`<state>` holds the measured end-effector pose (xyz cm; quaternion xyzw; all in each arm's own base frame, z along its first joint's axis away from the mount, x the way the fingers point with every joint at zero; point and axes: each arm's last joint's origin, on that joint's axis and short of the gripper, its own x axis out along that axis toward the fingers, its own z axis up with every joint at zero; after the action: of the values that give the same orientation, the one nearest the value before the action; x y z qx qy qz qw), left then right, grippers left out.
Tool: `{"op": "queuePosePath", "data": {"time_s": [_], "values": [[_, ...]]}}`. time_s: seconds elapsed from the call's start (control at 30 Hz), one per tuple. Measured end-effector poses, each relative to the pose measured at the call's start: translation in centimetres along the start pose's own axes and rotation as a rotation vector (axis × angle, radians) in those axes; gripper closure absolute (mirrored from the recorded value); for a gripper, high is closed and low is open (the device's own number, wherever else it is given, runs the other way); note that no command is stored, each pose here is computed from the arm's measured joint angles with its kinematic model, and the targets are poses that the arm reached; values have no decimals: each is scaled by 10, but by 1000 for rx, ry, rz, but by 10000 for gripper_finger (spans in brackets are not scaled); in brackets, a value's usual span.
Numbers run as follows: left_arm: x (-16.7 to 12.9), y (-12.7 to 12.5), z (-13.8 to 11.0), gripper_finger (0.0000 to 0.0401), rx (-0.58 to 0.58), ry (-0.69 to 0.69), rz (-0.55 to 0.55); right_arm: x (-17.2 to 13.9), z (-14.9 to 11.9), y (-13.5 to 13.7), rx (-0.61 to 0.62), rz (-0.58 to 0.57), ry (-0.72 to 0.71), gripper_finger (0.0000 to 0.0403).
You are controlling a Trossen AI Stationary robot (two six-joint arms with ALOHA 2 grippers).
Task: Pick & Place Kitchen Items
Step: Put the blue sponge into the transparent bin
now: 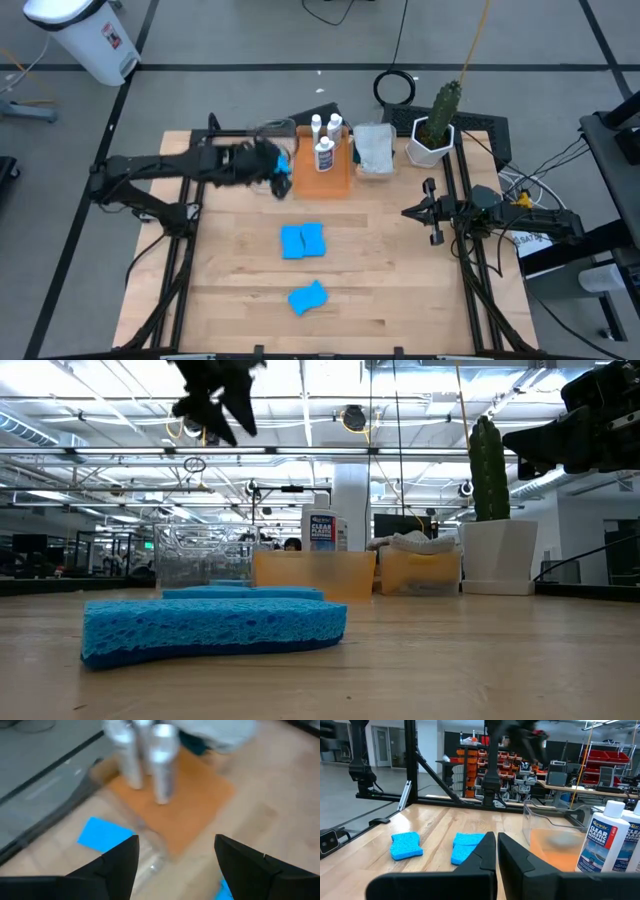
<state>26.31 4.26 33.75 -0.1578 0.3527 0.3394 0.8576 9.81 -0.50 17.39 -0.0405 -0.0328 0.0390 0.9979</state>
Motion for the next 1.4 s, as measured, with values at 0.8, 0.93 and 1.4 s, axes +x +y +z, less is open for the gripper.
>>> {"op": "queuePosePath", "data": {"time_s": [0.8,0.93,1.4], "values": [[-2,-199,-153,142,493,230,-634,0,0,0,0,0,0,403],[18,-221,-179,146,629,234,-725,0,0,0,0,0,0,403],[72,-204,-195,148,566,634,-639,0,0,0,0,0,0,403]]}}
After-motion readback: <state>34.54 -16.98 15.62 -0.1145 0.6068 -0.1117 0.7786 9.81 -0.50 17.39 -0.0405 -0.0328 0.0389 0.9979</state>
